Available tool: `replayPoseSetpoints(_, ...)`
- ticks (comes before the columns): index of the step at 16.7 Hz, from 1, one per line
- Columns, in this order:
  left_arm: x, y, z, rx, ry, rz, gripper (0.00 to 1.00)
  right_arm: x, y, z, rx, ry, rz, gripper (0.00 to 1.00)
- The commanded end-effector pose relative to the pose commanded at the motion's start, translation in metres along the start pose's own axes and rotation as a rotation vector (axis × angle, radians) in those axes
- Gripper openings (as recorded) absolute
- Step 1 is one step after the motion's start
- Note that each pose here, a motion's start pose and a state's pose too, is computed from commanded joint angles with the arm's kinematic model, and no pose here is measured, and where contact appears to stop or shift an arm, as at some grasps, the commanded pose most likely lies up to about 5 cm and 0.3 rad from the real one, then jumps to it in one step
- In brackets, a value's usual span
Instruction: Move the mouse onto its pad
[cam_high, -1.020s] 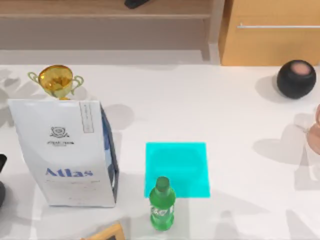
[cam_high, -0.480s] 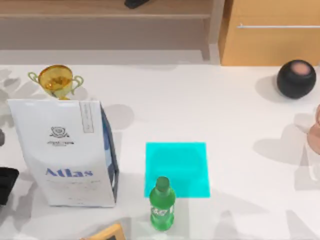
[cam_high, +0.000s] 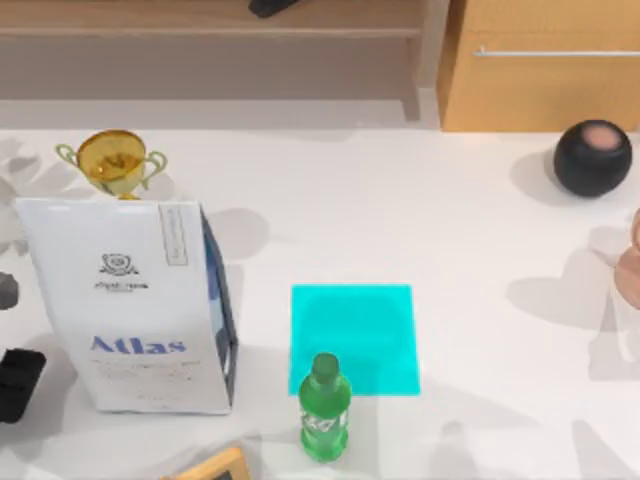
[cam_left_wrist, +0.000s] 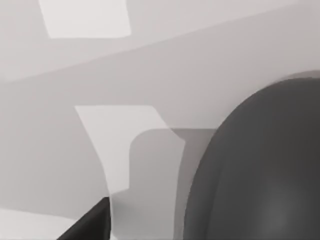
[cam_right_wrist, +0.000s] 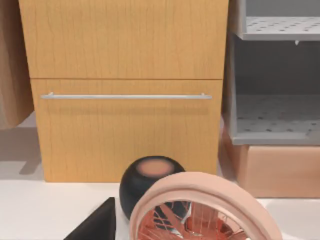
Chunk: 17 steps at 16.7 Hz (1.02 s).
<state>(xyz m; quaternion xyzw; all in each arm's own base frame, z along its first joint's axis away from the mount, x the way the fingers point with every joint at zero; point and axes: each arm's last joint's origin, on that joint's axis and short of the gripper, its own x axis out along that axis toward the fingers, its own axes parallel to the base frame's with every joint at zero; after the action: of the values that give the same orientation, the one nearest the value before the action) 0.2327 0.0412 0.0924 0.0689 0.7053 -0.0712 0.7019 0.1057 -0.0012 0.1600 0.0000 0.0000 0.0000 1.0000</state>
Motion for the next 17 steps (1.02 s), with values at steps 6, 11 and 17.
replayPoseSetpoints(6,0.0000,0.0000,0.0000,0.000,0.000,0.000,0.70,0.0000,0.0000,0.0000,0.000,0.000,0.000,1.00)
replayPoseSetpoints(11,0.0000,0.0000,0.0000,0.000,0.000,0.000,0.32,0.0000,0.0000,0.0000,0.000,0.000,0.000,1.00)
replayPoseSetpoints(17,0.0000,0.0000,0.0000,0.000,0.000,0.000,0.00,0.0000,0.0000,0.0000,0.000,0.000,0.000,1.00)
